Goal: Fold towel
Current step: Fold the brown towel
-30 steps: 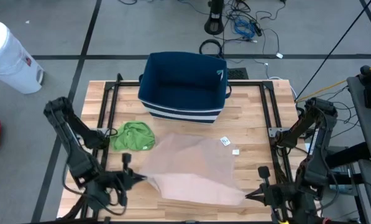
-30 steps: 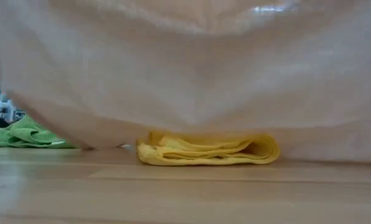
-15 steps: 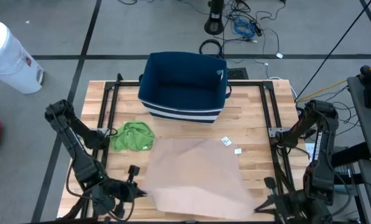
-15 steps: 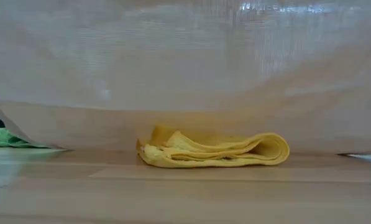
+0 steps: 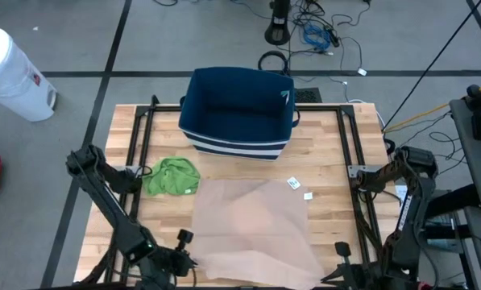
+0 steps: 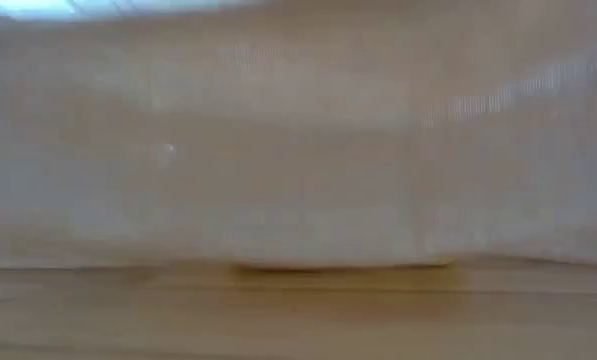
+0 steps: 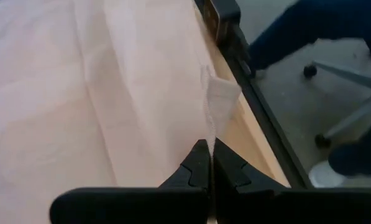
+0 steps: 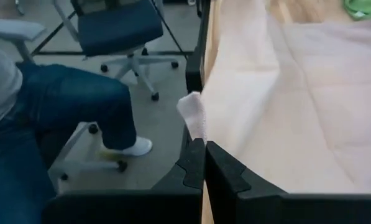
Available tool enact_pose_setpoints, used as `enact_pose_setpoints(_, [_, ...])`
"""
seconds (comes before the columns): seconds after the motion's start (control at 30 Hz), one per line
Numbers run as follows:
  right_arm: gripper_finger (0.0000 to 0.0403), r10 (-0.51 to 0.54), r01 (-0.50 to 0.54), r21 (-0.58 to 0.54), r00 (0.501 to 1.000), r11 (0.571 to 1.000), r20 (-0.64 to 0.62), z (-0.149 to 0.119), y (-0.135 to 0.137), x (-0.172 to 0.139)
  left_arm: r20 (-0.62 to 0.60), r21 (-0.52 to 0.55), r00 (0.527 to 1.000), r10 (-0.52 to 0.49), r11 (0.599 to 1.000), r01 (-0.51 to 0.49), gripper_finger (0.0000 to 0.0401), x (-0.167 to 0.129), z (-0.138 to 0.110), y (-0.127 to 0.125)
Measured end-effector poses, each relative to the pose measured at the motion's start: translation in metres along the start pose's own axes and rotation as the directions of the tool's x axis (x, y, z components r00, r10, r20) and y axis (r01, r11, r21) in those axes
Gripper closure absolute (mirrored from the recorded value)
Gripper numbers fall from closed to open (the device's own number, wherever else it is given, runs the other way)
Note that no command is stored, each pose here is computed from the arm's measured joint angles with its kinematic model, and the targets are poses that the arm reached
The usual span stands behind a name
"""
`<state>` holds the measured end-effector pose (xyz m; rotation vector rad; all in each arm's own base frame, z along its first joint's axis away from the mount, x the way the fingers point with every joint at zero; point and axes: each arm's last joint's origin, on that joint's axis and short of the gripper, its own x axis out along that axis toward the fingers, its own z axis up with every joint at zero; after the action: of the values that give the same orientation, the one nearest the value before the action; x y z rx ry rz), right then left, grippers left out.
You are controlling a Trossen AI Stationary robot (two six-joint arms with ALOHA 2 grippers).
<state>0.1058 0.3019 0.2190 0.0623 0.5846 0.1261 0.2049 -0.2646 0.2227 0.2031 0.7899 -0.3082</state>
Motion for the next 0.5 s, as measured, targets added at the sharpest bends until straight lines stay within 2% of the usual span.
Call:
enact_pose_setpoints(0.1, [0.0403,0.006,-0.006,0.010,0.999,1.000,0.033,-0.002,0.005,0.005,0.067,-0.007,0.998,0.022,1.000,-0.021,0.0401,0.005,0.002,-0.008])
enact_pose_setpoints(0.23, [0.0403,0.020,-0.020,0.005,0.999,1.000,0.048,-0.006,0.012,0.012,0.169,-0.004,0.980,0.104,0.995,-0.104,0.0401,0.013,0.002,-0.020])
enact_pose_setpoints(0.37, [0.0403,0.014,-0.014,0.015,1.000,1.000,0.022,-0.012,0.014,0.022,0.149,-0.018,0.980,0.135,0.991,-0.133,0.0401,0.028,-0.005,-0.024])
enact_pose_setpoints(0.5, [0.0403,0.051,-0.051,0.047,0.999,0.998,0.006,-0.014,0.018,0.027,0.126,-0.056,0.984,0.126,0.991,-0.120,0.0401,0.037,-0.010,-0.027])
